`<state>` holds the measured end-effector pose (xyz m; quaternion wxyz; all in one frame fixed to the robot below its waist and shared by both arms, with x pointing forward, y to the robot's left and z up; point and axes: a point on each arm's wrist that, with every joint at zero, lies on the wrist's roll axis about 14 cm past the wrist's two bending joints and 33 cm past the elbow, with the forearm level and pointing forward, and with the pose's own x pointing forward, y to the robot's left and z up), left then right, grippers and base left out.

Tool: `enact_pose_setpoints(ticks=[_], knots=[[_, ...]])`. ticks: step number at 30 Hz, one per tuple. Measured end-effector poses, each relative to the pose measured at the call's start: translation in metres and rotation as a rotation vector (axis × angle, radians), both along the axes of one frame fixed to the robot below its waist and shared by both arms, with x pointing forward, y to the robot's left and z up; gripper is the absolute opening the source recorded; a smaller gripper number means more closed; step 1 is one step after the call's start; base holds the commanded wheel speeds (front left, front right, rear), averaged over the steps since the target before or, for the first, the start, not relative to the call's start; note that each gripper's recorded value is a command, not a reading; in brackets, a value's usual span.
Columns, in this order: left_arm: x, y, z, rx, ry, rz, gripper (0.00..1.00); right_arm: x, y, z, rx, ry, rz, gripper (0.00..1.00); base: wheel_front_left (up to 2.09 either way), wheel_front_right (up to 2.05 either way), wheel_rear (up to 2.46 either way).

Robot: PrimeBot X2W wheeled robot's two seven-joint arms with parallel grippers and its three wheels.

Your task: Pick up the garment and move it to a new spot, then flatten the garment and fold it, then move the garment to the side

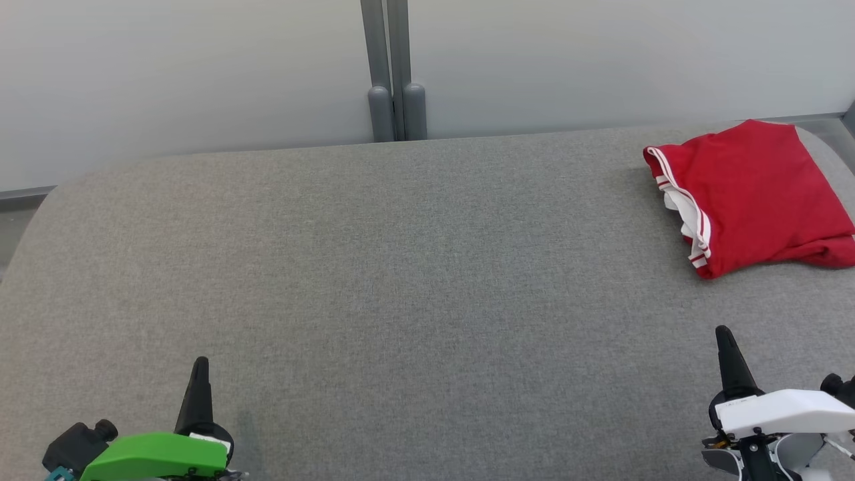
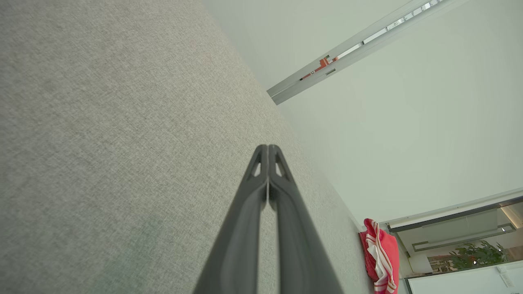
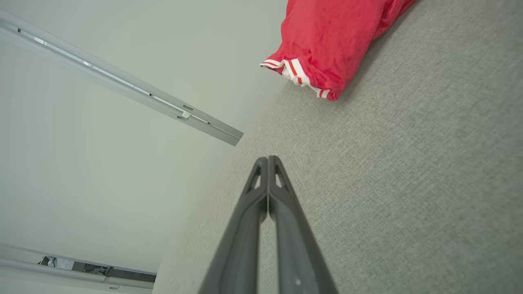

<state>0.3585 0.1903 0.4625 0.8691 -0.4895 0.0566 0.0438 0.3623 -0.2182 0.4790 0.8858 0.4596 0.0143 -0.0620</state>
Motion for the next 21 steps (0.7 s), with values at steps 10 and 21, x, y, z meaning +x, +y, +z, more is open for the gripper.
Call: enact_pose_setpoints(ticks=[10, 21], knots=[[0.005, 0.003, 0.006, -0.103, -0.015, 0.014, 0.0, 0.005, 0.003, 0.003, 0.117, -0.015, 0.006, 0.0, 0.0, 0.0, 0.0], [0.01, 0.004, 0.012, -0.198, -0.034, 0.02, 0.0, 0.01, 0.007, 0.007, 0.229, -0.03, 0.016, 0.0, 0.0, 0.0, 0.0]])
